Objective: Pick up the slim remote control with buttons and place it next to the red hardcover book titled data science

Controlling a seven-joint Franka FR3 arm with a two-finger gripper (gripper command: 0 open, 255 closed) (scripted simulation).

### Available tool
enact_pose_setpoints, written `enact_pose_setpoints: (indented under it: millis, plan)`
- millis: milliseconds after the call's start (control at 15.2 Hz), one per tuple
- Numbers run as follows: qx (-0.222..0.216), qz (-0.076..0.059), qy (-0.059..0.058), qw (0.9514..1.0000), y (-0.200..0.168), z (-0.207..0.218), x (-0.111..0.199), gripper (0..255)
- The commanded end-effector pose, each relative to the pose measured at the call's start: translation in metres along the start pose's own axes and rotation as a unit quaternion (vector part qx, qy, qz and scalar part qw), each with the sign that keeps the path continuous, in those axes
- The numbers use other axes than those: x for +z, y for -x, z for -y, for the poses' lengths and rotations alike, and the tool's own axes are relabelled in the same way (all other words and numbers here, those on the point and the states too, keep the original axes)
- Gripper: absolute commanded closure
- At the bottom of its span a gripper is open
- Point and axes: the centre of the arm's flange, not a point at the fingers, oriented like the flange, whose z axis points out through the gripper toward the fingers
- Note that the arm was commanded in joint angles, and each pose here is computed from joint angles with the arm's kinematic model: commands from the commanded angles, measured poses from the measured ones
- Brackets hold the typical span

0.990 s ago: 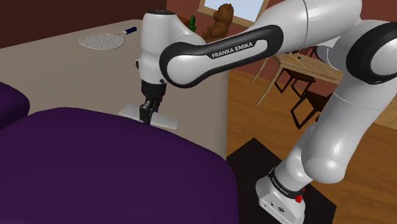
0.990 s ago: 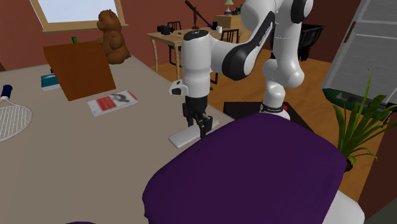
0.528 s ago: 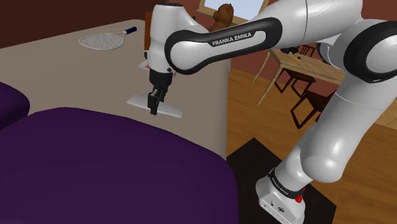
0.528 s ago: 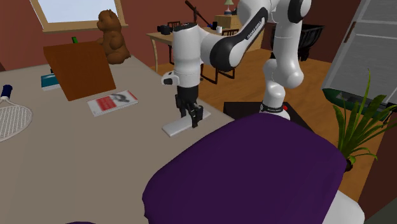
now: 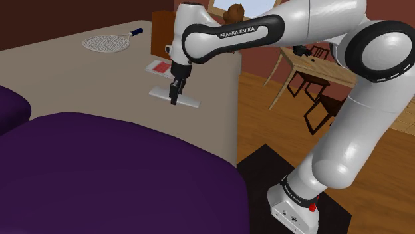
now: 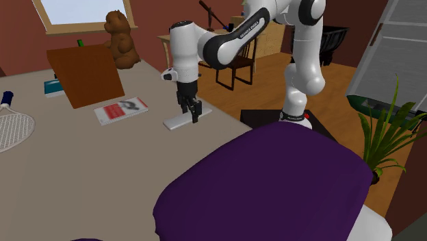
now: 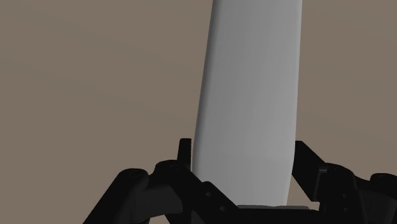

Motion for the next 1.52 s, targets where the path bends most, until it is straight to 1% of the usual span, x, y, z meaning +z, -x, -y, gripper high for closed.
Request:
enact_pose_setpoints:
  millis: [0,1254,1452]
  plan:
    - [-0.001,0.0,0.0,1.0,0.002,-0.025,0.0,255]
    - [-0.001,0.0,0.0,1.0,0.025,-0.276,-0.004,255]
    - [-0.001,0.0,0.0,1.0,0.025,-0.276,0.012,255]
